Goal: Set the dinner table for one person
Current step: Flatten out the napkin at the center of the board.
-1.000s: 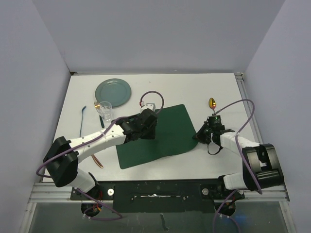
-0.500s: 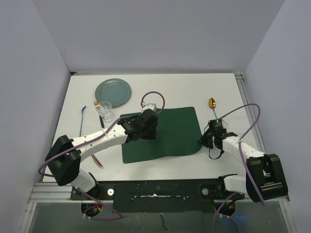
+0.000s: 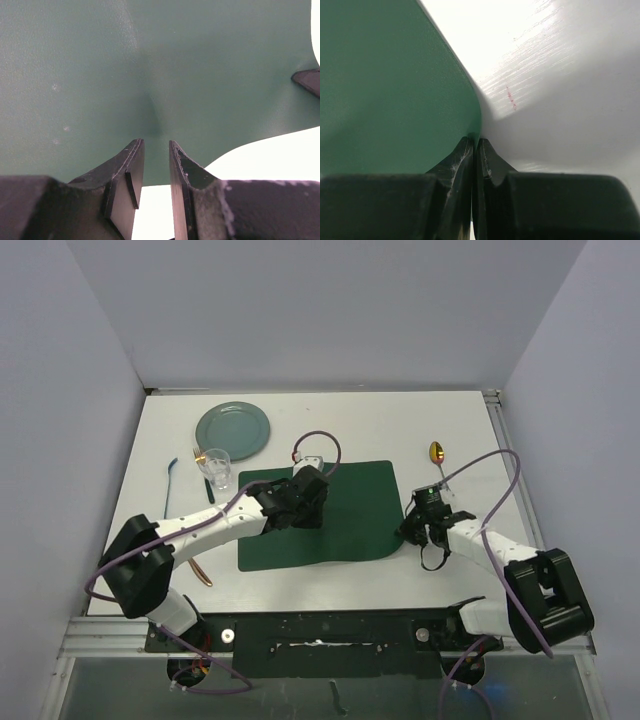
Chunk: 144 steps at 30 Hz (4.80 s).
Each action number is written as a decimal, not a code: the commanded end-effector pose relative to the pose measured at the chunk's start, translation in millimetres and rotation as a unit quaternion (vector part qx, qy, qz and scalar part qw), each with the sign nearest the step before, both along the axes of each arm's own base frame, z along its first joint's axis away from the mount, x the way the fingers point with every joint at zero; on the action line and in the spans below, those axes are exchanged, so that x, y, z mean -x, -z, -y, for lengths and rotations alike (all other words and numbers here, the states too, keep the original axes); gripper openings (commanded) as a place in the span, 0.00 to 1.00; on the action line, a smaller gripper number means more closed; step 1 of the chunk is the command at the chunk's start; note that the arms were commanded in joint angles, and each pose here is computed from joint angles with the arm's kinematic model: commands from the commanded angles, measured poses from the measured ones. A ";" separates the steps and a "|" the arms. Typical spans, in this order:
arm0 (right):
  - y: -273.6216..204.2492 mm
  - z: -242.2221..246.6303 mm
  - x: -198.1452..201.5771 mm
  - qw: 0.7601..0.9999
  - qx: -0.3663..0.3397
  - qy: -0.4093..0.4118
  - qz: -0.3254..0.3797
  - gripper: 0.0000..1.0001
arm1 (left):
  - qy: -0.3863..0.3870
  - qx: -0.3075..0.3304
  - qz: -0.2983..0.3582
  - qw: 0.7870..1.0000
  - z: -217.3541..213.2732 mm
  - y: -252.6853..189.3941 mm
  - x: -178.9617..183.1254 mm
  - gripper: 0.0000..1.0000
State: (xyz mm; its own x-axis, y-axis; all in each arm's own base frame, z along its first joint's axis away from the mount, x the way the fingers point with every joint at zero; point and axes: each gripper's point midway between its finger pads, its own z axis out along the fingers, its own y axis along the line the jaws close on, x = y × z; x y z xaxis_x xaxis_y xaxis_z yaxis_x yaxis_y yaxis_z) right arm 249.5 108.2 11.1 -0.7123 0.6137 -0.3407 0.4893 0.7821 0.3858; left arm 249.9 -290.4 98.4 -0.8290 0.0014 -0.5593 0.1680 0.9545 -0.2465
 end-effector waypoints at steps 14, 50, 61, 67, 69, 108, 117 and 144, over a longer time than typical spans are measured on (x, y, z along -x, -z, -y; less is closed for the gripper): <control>-10.1 44.0 25.7 0.993 0.074 0.092 0.010 0.00 | 0.001 0.030 0.006 1.000 17.1 -1.6 -8.7 0.24; 16.5 30.6 -52.3 0.991 0.115 0.062 -0.001 0.00 | -0.013 0.014 -0.001 1.000 5.5 10.8 -4.9 0.24; 7.4 53.2 -84.8 0.993 0.113 0.012 0.010 0.00 | -0.014 0.009 -0.002 1.000 2.9 11.7 -4.5 0.24; 17.1 40.2 -101.5 0.994 0.102 -0.043 0.003 0.00 | -0.017 0.001 -0.001 1.000 -1.1 11.4 -5.6 0.24; 18.5 38.6 -104.4 0.993 0.098 -0.060 0.000 0.00 | -0.019 -0.001 -0.001 1.000 -2.5 11.3 -6.1 0.23; -0.6 34.7 -63.1 0.994 0.062 -0.090 -0.022 0.00 | -0.015 0.008 -0.004 1.000 2.6 16.3 -7.4 0.22; 1.1 20.8 -66.2 0.996 0.070 -0.051 -0.012 0.00 | -0.018 0.006 -0.002 1.000 -2.6 15.0 -5.4 0.22; -2.2 28.9 -56.0 0.993 0.112 -0.027 -0.018 0.53 | -0.015 -0.008 -0.015 1.000 -1.1 31.8 -6.0 0.22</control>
